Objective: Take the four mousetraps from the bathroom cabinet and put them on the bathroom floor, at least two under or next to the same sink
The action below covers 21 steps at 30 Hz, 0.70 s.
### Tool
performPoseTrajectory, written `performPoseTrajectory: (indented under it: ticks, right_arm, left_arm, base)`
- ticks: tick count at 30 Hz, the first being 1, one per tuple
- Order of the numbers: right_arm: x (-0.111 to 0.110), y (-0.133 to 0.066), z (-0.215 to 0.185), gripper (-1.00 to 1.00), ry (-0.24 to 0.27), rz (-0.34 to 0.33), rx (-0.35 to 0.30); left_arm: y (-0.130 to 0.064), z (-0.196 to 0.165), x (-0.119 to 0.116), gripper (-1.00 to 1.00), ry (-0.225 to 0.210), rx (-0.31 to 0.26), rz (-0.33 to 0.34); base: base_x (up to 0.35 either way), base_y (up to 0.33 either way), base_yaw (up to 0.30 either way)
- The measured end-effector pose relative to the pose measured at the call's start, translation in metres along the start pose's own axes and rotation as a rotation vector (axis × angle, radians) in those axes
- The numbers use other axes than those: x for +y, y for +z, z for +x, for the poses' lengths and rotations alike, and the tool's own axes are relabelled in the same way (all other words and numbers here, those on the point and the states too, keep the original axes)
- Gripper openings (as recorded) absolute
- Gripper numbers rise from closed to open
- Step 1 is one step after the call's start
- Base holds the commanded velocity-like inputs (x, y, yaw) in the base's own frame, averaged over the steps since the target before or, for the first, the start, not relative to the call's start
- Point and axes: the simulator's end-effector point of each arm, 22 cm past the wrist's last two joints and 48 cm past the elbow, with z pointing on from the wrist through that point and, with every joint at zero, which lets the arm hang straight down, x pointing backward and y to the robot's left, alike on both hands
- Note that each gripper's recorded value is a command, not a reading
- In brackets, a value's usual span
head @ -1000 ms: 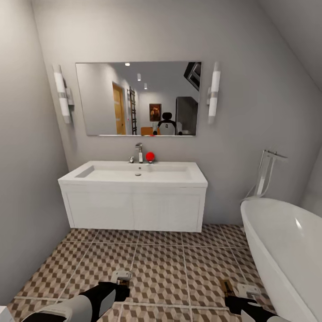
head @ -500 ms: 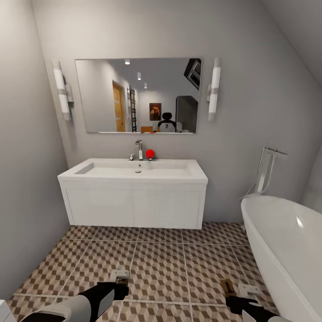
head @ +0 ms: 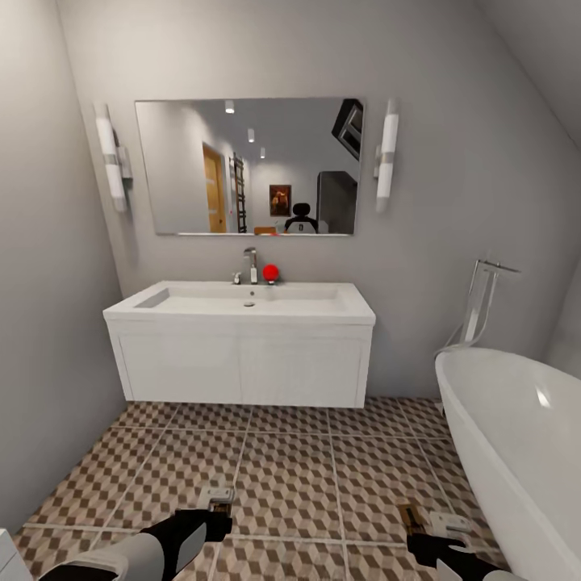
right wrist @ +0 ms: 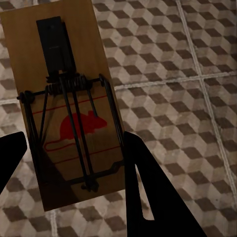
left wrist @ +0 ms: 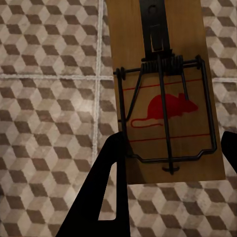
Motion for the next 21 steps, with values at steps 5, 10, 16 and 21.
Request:
performPoseTrajectory:
  ticks: [5, 10, 16, 21]
  right_arm:
    - [-0.001, 0.007, 0.006, -1.00, 0.001, 0.008, -0.007]
    - [0.003, 0.013, 0.011, -1.00, -0.001, 0.006, -0.018]
    - [0.013, 0.020, -0.001, -1.00, -0.006, 0.029, -0.072]
    - [0.042, 0.020, -0.010, -1.00, -0.026, 0.066, -0.117]
  left_arm:
    - [0.008, 0.007, 0.002, -1.00, -0.001, -0.006, -0.002]
    - [0.015, 0.003, 0.005, -1.00, -0.007, -0.056, -0.007]
    - [0.024, 0.008, 0.011, -1.00, -0.010, -0.076, -0.014]
    - [0.032, 0.015, 0.012, -1.00, -0.018, -0.077, -0.016]
  base:
    - [0.000, 0.000, 0.000]
    - [0.000, 0.000, 0.000]
    - [0.000, 0.000, 0.000]
    - [0.000, 0.000, 0.000]
